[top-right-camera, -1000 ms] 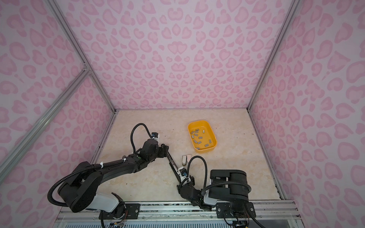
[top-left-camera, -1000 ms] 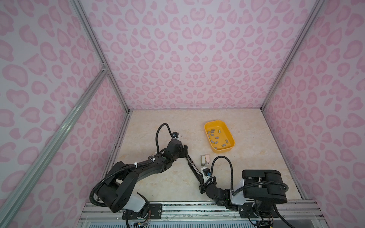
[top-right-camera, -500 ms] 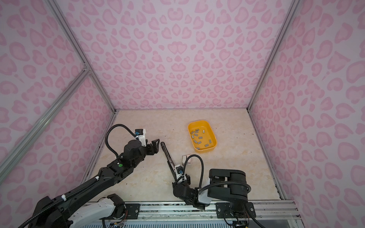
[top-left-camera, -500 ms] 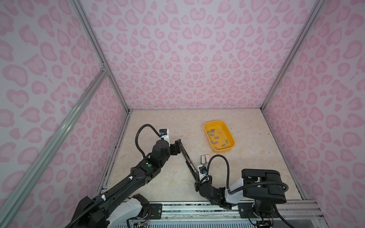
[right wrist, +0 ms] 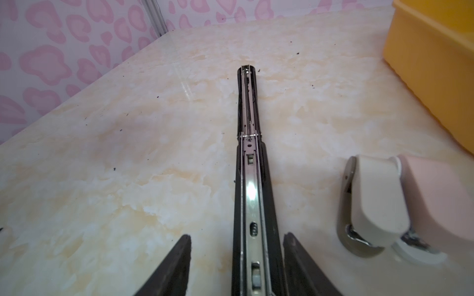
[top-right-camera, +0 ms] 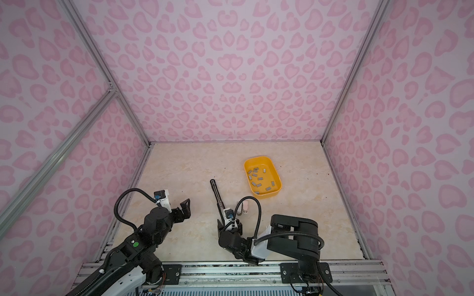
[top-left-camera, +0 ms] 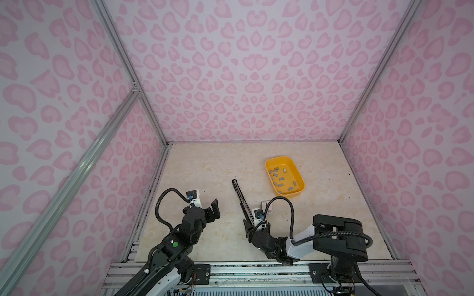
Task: Load the staples into the stapler
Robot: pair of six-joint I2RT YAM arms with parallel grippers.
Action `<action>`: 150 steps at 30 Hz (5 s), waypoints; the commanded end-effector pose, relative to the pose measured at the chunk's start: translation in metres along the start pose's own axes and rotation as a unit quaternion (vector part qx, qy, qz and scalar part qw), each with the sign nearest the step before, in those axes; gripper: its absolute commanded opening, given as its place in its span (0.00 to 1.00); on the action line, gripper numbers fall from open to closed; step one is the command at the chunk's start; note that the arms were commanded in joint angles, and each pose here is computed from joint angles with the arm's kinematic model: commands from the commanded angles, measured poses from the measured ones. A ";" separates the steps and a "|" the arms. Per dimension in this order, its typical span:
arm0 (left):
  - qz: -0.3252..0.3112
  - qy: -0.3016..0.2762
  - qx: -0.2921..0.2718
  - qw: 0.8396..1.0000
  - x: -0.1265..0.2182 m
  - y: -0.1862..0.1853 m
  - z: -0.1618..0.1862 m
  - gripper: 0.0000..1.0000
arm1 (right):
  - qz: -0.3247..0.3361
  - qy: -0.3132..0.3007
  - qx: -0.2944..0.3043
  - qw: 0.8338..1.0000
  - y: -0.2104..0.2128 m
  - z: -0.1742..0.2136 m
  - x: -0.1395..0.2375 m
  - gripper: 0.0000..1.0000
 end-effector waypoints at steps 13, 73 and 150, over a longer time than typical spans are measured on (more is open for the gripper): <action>0.115 -0.005 -0.013 0.993 0.011 -0.046 -0.018 0.97 | 0.085 0.036 -0.079 0.993 -0.078 -0.101 0.092 0.88; 0.395 0.109 -0.154 0.899 0.003 -0.252 -0.035 0.98 | -0.005 0.090 -0.106 0.990 -0.150 -0.053 0.073 0.61; 0.239 0.068 -0.108 0.963 0.027 -0.185 -0.057 0.98 | 0.030 0.217 0.036 0.975 -0.087 0.012 -0.021 0.68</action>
Point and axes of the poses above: each gripper's point midway between its finger pads, its own x axis back along the fingers, its own y axis along the line the jaws close on, z = x × y, the point moved 1 cm from there along x, back along the fingers, and after that the axes turned 7 degrees about x, right-handed, at the moved point
